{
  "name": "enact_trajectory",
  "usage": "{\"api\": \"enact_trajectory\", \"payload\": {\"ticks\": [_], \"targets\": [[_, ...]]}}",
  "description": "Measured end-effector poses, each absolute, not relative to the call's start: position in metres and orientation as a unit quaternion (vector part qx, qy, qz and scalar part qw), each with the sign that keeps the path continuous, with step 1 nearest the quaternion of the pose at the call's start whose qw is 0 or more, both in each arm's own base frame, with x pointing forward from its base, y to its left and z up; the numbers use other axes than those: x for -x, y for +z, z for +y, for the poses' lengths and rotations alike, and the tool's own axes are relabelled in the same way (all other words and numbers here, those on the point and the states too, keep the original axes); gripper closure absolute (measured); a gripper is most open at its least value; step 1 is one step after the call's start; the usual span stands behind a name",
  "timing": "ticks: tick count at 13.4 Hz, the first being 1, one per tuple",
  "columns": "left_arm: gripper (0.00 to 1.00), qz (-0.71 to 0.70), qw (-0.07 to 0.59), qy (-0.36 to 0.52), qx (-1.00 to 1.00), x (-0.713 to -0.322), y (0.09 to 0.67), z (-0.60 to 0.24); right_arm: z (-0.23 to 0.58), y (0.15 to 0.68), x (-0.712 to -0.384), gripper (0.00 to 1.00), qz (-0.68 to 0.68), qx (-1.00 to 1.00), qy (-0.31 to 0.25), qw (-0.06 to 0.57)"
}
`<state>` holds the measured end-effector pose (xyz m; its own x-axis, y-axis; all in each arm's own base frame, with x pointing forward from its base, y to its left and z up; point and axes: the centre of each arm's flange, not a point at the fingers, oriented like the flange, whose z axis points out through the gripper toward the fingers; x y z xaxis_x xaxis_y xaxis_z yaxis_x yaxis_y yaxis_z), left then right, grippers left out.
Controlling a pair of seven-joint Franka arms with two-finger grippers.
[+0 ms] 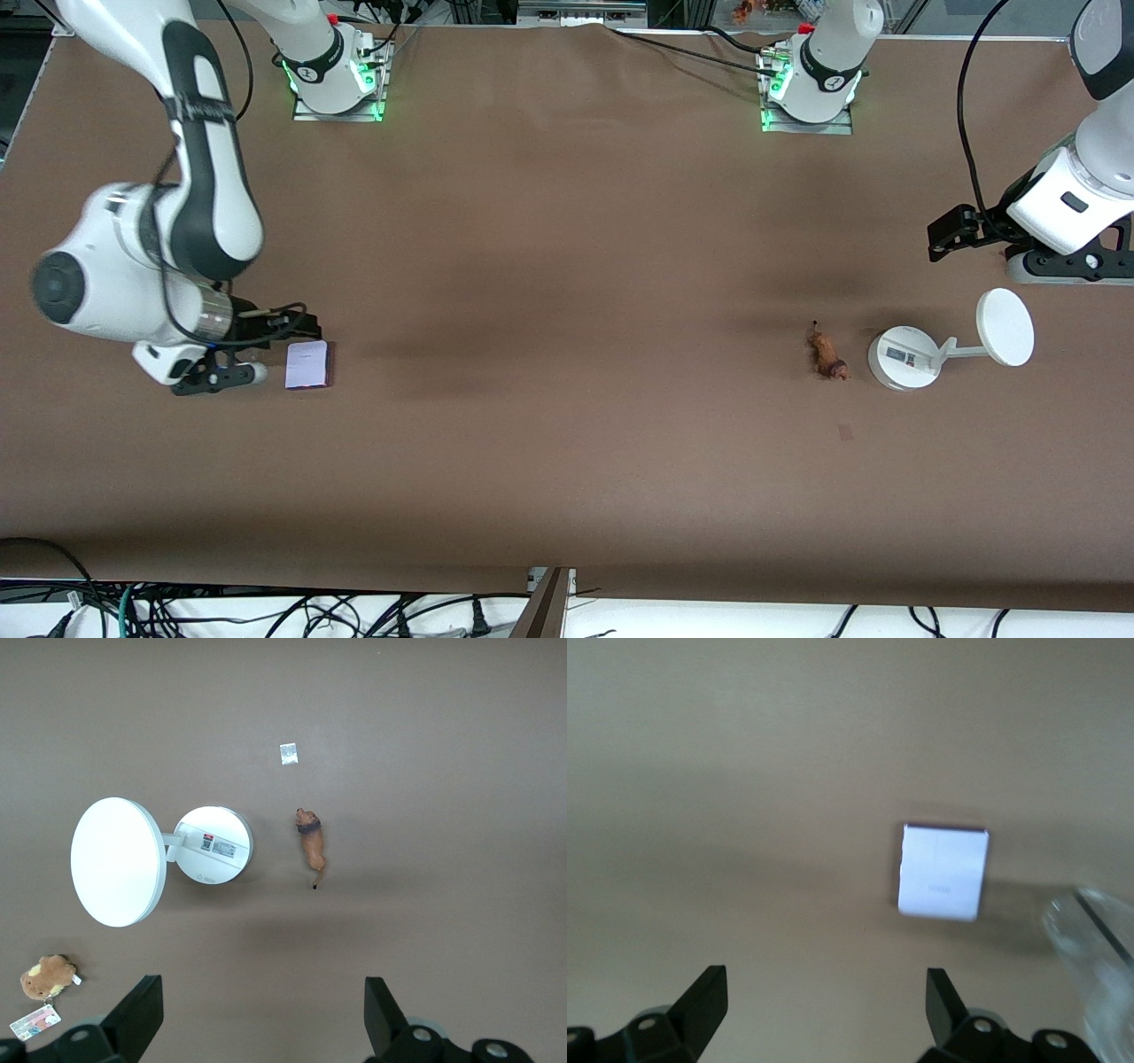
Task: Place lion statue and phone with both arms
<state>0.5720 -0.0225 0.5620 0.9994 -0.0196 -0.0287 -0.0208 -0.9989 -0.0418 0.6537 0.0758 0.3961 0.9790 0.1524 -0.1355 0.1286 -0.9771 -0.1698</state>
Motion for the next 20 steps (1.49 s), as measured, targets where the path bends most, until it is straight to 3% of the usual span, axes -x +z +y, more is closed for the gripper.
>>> {"api": "enact_trajectory", "payload": {"ticks": [5,9,20], "targets": [[0.0,0.01,0.021,0.014,1.0,-0.572,0.562,-0.023,0.064,0.535,-0.64,0.0,-0.062,0.989,0.118,0.062],[0.0,0.01,0.021,0.014,1.0,-0.572,0.562,-0.023,0.047,0.593,-0.623,0.0,-0.056,0.99,0.114,0.058],[0.0,0.01,0.021,0.014,1.0,-0.572,0.562,-0.023,0.049,0.597,-0.618,0.0,-0.058,0.989,0.122,0.055]]}}
